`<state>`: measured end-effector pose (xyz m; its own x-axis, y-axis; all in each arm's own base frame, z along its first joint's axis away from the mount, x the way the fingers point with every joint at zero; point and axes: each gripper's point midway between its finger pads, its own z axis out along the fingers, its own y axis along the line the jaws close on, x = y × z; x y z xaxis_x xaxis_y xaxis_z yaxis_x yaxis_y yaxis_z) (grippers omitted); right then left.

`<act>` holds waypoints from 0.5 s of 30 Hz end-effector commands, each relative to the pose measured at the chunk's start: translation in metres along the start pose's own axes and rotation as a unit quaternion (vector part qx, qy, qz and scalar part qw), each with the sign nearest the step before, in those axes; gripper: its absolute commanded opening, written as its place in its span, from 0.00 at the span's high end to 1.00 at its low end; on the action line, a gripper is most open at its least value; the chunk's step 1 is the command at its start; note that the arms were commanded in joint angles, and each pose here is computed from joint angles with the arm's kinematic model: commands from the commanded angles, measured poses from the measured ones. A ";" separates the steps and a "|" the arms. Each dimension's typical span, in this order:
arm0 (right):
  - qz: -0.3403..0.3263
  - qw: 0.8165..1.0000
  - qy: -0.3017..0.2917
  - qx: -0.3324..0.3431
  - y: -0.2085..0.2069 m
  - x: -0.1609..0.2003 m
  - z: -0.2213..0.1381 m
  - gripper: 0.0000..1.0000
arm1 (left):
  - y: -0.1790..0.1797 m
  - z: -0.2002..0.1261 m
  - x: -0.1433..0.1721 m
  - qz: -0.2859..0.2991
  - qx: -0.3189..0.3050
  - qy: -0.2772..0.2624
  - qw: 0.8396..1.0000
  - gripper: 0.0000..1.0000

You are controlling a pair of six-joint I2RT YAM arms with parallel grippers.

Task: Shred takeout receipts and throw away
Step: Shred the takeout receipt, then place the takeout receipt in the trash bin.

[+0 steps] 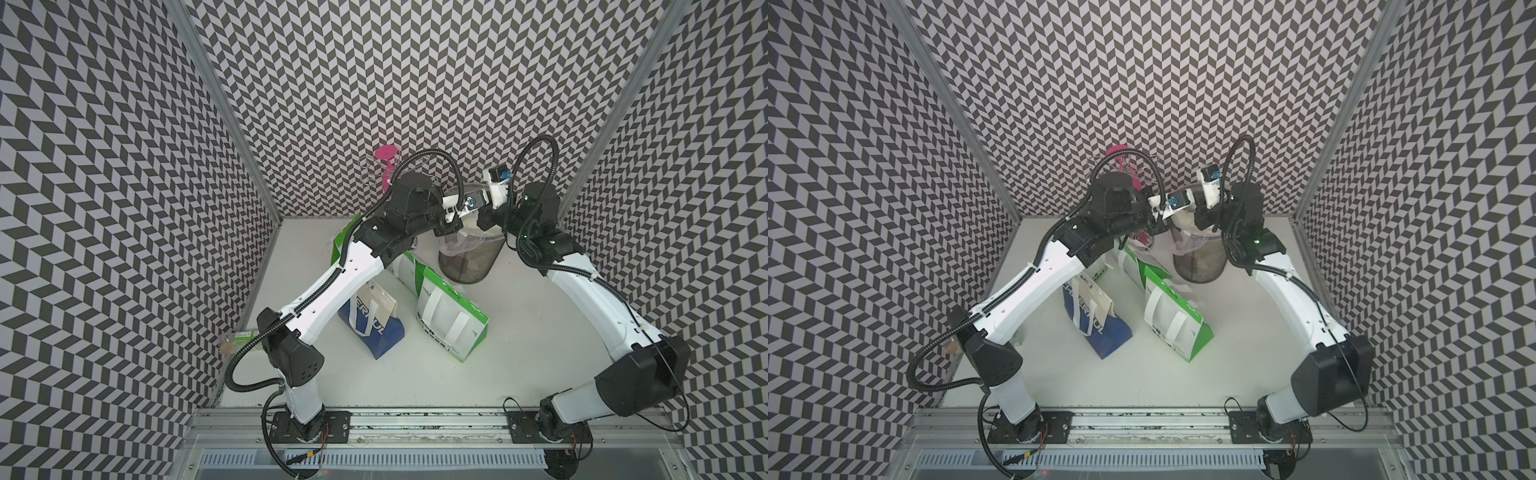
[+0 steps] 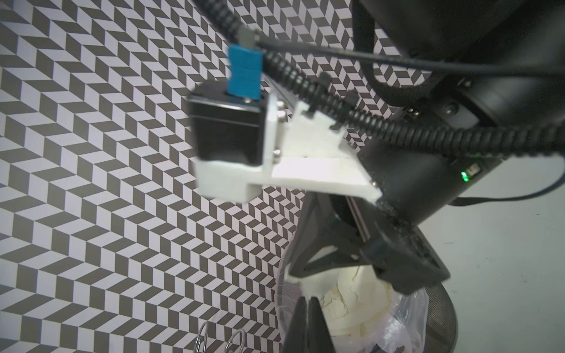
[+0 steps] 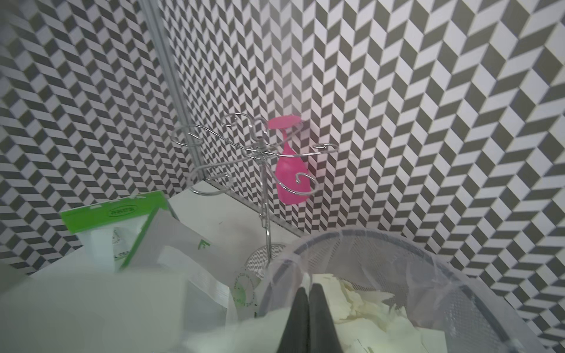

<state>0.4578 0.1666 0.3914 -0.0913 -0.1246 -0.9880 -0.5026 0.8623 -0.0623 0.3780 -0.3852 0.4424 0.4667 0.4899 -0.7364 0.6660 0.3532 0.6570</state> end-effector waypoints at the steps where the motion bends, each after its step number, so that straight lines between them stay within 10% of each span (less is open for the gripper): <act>1: 0.008 0.998 -0.047 0.045 -0.037 -0.020 -0.006 1.00 | 0.021 -0.021 -0.022 -0.039 -0.009 -0.048 0.998 1.00; 8: 0.000 0.998 -0.056 -0.010 -0.030 -0.020 0.011 0.94 | 0.032 -0.007 -0.001 -0.152 0.007 -0.050 0.987 1.00; 11: -0.010 0.998 -0.053 -0.039 -0.020 -0.017 0.013 0.61 | 0.034 -0.001 0.004 -0.212 0.024 -0.059 0.975 1.00; 15: -0.013 0.992 -0.076 -0.102 0.003 -0.029 0.002 0.42 | 0.037 0.004 0.009 -0.274 0.036 -0.074 0.958 1.00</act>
<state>0.4800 0.1567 0.3817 -0.0774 -0.0901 -0.9929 -0.5748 0.8178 -0.0293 0.4119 -0.3664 0.4468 0.1845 0.2447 -0.9519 0.8278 0.4834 0.2847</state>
